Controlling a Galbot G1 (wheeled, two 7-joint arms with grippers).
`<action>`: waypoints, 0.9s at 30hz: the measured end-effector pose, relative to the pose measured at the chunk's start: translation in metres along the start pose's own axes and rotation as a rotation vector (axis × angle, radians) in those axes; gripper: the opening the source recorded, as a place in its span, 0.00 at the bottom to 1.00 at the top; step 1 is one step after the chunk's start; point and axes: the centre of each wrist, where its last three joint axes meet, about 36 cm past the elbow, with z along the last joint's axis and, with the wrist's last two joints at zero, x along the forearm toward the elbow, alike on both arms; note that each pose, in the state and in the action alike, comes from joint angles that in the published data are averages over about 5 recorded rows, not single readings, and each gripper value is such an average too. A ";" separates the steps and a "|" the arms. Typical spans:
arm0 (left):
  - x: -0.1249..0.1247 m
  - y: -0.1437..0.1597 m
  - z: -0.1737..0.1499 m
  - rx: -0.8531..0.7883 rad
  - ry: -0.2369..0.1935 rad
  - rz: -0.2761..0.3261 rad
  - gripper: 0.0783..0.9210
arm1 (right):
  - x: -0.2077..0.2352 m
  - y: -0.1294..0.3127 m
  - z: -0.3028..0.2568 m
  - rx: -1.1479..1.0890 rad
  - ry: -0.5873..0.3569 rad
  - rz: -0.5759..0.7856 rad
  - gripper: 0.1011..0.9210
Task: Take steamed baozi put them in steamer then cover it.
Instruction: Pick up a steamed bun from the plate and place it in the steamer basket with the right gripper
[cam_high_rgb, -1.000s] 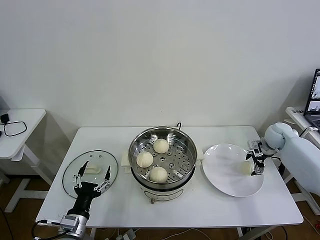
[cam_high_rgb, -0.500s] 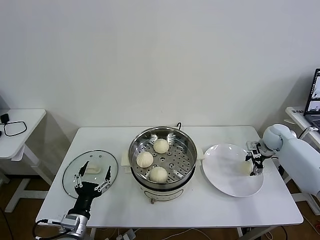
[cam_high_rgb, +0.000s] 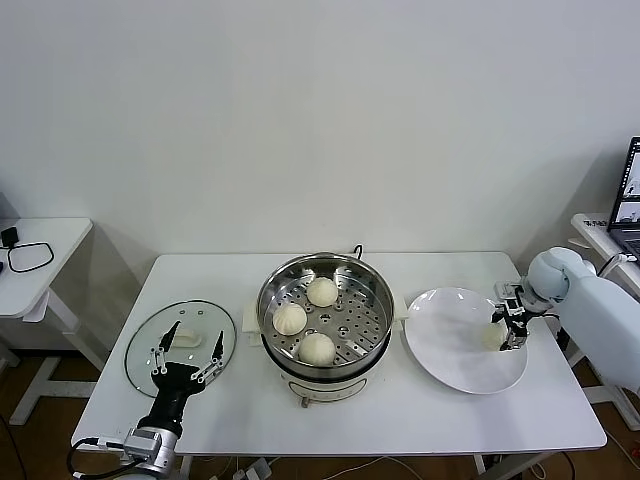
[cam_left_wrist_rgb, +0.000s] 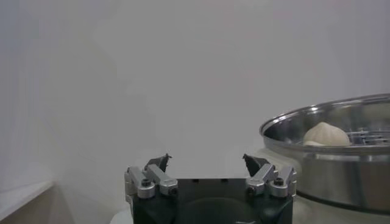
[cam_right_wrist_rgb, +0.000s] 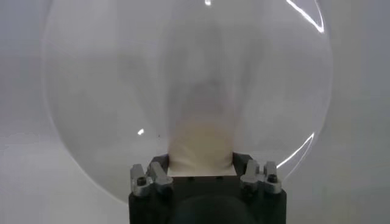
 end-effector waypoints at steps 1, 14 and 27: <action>0.000 0.000 0.000 0.000 0.000 0.000 0.88 | 0.004 0.000 0.000 -0.001 -0.004 0.002 0.73; -0.001 0.001 -0.001 -0.002 -0.006 0.001 0.88 | 0.113 -0.001 -0.025 0.024 -0.122 0.063 0.74; -0.003 0.005 -0.004 0.002 -0.022 0.006 0.88 | 0.214 0.015 -0.135 0.113 -0.285 0.053 0.74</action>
